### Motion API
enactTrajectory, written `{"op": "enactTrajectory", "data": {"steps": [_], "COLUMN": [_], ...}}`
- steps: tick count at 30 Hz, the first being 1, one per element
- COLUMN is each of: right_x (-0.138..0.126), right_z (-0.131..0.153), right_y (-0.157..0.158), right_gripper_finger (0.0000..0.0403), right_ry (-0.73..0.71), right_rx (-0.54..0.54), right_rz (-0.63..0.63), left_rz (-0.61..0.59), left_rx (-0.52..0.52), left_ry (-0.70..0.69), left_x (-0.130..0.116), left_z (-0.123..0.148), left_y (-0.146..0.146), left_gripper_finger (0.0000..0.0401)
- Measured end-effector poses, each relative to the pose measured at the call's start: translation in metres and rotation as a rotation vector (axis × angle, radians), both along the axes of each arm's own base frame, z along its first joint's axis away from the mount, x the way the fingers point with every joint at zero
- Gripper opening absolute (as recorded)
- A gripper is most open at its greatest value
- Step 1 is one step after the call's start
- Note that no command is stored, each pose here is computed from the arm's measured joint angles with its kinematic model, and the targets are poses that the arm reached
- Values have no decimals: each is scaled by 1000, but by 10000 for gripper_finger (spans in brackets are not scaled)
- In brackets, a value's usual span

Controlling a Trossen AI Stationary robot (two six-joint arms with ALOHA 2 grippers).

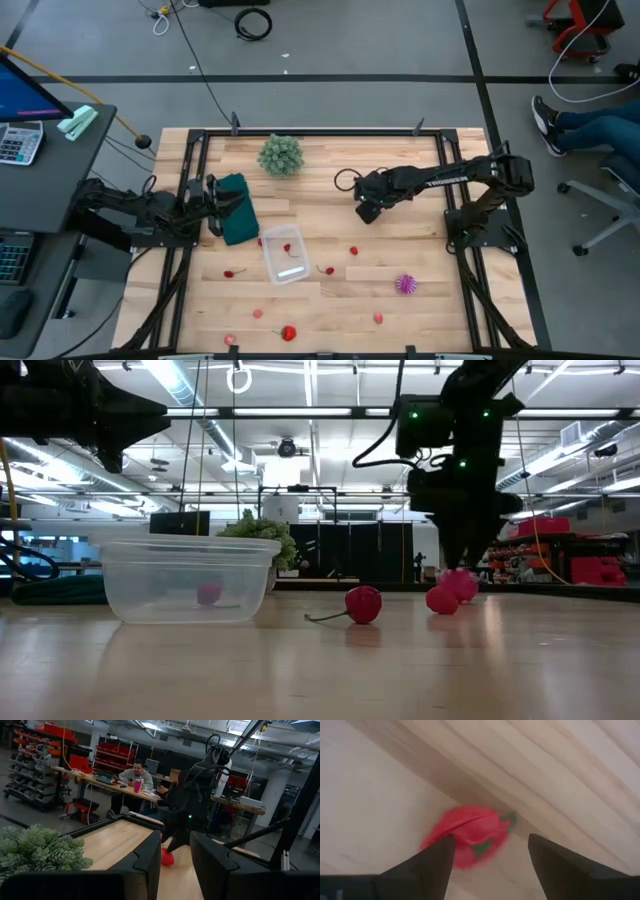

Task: Pick and placing Produce into tupperware
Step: Put the red dragon fruit into the transparent bin

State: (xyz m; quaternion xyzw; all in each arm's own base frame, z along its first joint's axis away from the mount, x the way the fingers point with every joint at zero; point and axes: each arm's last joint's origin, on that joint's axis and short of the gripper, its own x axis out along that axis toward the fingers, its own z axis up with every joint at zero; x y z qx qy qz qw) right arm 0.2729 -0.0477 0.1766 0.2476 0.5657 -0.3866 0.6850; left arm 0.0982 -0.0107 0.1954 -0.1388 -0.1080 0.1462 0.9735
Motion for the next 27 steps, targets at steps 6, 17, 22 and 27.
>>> {"op": "enactTrajectory", "data": {"steps": [6, 17, 22, 27], "right_x": [9, 11, 8, -1], "right_z": [2, -7, -1, 4], "right_y": [-8, -7, -8, 2], "right_gripper_finger": [264, 264, 264, 264], "right_ry": [-115, -50, -51, 59], "right_rx": [44, -24, -40, -12], "right_rz": [-90, -25, -6, 192], "left_rz": [0, 0, 0, 0], "left_rx": [1, 1, 1, 1], "left_ry": [-2, 0, 0, 0], "left_x": [0, 0, 0, 0], "left_z": [0, 0, 0, 0], "left_y": [0, 0, 0, 0], "left_gripper_finger": [110, 110, 112, 110]}}
